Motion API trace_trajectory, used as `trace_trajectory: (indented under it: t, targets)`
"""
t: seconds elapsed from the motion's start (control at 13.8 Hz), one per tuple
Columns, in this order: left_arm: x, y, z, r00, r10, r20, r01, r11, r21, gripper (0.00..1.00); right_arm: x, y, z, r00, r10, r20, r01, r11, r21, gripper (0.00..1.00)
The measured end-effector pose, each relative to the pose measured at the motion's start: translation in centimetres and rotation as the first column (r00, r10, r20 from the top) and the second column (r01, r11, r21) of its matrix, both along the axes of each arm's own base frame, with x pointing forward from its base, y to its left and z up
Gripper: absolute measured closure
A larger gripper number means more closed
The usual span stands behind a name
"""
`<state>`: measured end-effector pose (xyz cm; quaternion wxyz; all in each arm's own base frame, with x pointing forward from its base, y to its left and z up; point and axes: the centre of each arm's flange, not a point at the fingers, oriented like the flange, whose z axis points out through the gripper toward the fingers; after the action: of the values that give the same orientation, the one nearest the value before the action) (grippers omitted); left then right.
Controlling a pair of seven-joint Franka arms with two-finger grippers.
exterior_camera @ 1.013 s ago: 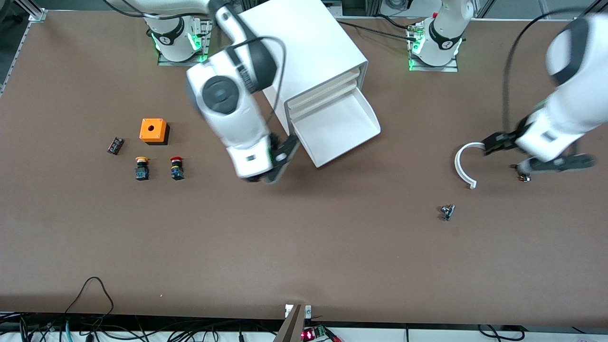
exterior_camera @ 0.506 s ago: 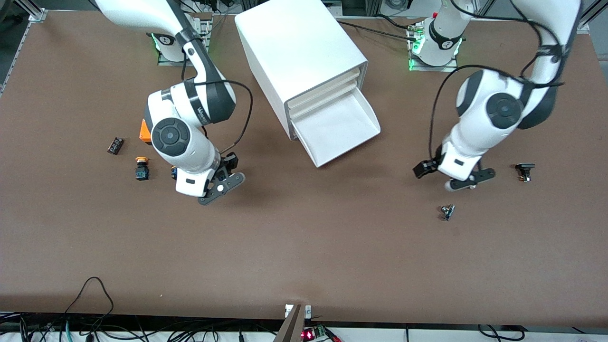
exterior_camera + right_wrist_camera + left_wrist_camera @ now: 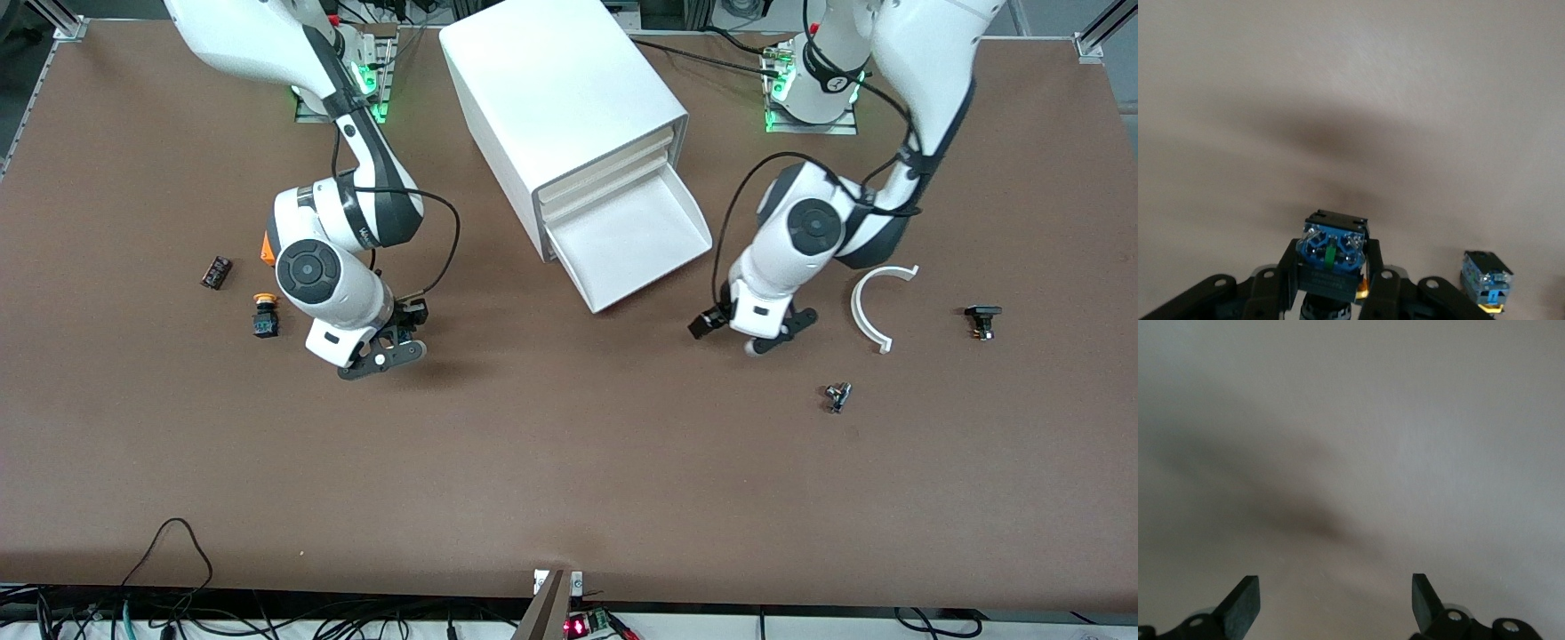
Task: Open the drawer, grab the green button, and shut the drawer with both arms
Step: 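Carry the button toward the red button while the left gripper reaches the drawer, then push the drawer shut with the left gripper while the right gripper lowers the button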
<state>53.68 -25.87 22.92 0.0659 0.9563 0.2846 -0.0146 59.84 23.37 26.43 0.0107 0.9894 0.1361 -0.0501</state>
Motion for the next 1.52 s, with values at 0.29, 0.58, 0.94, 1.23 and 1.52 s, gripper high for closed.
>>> trace_trajectory:
  t: [0.29,0.58,0.94,1.23,1.52]
  targets:
    - [-5.6,-5.4,-2.7,0.993,-0.102,-0.057,0.103,0.994,0.018,0.0,-1.6,-1.3,-2.4,0.993,-0.114,-0.018,0.114,0.993,-0.023,0.58]
    - [-8.9,-8.1,-2.9,0.982,-0.173,-0.075,0.175,0.984,0.018,0.0,-3.4,-3.6,-5.5,0.987,-0.151,0.055,0.152,0.988,0.0,0.58]
    - [-15.3,-12.2,-2.7,0.947,-0.298,-0.119,0.3,0.954,0.0,0.0,-4.3,-4.0,-6.4,0.983,-0.157,0.093,0.157,0.988,0.01,0.32]
    - [-16.2,-12.4,-2.6,0.938,-0.315,-0.142,0.32,0.947,0.011,0.0,-2.0,-2.5,1.1,0.972,-0.232,0.039,0.232,0.973,0.003,0.0]
    - [-16.9,-13.1,-1.4,0.931,-0.335,-0.148,0.341,0.94,0.018,0.0,0.0,-1.1,12.4,0.972,-0.234,-0.023,0.234,0.972,-0.013,0.0]
